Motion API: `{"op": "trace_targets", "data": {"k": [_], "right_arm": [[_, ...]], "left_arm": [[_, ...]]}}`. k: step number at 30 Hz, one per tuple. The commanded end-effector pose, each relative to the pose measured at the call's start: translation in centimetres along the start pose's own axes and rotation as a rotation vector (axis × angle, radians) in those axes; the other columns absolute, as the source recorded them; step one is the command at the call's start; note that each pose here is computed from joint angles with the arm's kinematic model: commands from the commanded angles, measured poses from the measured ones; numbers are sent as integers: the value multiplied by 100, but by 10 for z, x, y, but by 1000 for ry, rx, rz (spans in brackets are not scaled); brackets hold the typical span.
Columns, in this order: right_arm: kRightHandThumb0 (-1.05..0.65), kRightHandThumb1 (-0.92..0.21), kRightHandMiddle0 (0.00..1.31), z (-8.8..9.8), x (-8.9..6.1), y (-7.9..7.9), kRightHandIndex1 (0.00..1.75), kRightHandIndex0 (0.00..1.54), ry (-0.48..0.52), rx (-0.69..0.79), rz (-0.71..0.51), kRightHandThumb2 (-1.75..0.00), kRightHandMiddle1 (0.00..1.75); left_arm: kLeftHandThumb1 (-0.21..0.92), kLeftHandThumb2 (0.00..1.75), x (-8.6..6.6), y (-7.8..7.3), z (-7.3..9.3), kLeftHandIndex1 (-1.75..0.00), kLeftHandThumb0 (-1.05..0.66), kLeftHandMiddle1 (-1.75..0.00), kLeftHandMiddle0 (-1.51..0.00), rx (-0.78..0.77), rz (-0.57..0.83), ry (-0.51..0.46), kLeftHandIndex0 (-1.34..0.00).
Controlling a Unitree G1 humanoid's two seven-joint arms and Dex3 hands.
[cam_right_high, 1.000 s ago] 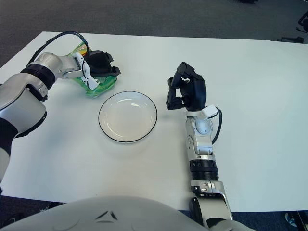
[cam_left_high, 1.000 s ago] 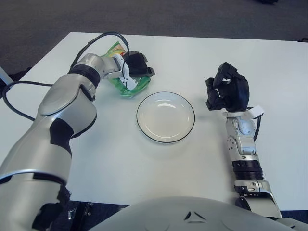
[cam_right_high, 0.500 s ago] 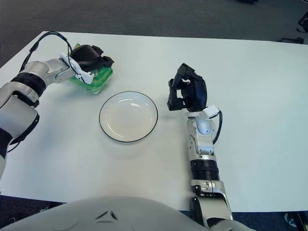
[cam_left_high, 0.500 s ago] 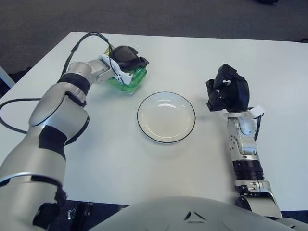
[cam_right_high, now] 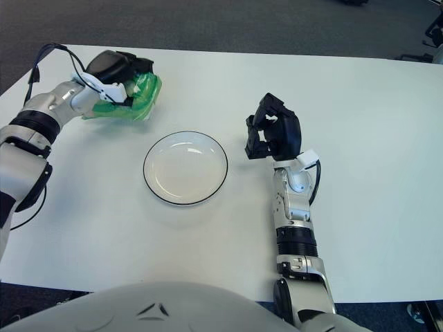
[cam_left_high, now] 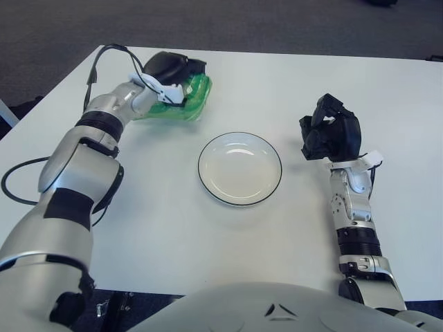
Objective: Put the snack into the plate.
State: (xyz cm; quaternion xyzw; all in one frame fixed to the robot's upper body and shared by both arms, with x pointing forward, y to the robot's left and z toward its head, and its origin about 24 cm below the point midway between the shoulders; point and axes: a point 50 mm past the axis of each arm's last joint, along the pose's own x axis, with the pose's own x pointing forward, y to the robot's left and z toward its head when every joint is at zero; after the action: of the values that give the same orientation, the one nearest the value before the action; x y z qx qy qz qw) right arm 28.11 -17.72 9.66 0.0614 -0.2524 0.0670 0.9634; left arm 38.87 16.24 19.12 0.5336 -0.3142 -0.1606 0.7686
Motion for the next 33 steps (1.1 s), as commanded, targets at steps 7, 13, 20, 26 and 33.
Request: {"op": "trace_targets", "data": {"k": [7,13,20,26,33], "right_arm": [[-57,-12,78,-58,-64,-14,175,134,325,78,-159,-156,175],[-57,-12,78,-60,-62,-17,175,134,333,71,-160,-155,175],[-57,-13,78,-62,-61,-19,175,134,342,56,-155,-155,175],[-56,-13,77,-63,-60,-20,175,134,339,48,-158,-155,175],[-57,-13,78,-65,-60,-21,175,133,346,41,-161,-155,175]], "left_arm": [[20,148,7,15,26,-175,-7,-175,-139,-205,81,-117,-118],[19,149,6,23,39,-175,-6,-175,-140,-205,100,-188,-119],[19,150,6,31,63,-175,-7,-175,-139,-226,100,-328,-120],[19,151,2,33,70,-175,-8,-175,-137,-240,69,-383,-119],[18,153,-2,32,82,-175,-8,-175,-136,-265,53,-487,-119]]}}
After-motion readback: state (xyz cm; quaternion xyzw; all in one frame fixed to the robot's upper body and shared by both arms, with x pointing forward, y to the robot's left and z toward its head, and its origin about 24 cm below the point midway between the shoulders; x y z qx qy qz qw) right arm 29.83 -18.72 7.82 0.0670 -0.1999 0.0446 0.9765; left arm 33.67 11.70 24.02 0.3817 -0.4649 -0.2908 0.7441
